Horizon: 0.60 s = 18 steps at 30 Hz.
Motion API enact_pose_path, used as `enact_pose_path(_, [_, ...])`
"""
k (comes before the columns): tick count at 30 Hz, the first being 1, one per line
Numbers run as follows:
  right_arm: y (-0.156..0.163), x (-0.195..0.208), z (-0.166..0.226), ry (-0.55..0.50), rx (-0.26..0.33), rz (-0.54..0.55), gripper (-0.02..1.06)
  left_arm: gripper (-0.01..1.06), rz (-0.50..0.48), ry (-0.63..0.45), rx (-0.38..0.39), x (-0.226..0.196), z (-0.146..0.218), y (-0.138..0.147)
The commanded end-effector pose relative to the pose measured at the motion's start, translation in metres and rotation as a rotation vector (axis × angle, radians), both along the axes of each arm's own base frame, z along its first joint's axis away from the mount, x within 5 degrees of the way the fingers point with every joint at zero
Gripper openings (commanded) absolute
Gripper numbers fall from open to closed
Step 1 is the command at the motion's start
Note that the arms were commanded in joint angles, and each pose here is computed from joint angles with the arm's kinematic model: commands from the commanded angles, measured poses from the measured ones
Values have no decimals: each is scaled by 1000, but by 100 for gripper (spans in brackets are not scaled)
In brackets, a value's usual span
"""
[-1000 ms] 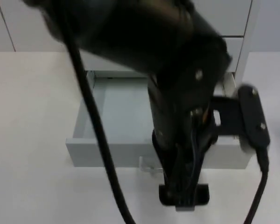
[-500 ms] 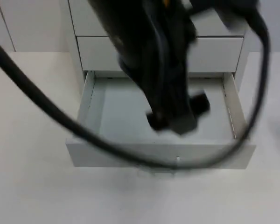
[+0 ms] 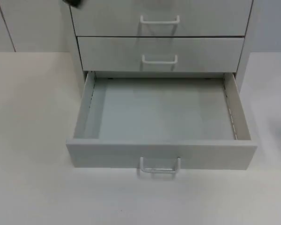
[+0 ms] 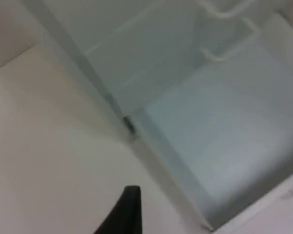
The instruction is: Open the drawer with the left hand, place the block into the drawer with the right hand, then close the drawer with the left hand.
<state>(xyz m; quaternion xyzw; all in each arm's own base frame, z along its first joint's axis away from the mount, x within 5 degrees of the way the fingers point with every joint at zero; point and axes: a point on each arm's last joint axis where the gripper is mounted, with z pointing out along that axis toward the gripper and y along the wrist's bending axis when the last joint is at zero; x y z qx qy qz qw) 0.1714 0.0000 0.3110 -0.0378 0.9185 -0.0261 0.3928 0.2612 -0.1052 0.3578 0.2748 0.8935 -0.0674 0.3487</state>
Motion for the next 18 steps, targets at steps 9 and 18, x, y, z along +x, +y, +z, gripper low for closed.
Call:
enact_pose_path(9, [-1, -1, -7, 22, -3, -4, 105, 105, 344, 65, -75, -16, 14, 75])
enact_pose_path(18, [0, -4, -9, 56, 8, -6, 105, 105, 535, 86, -91, -51, -9, 109])
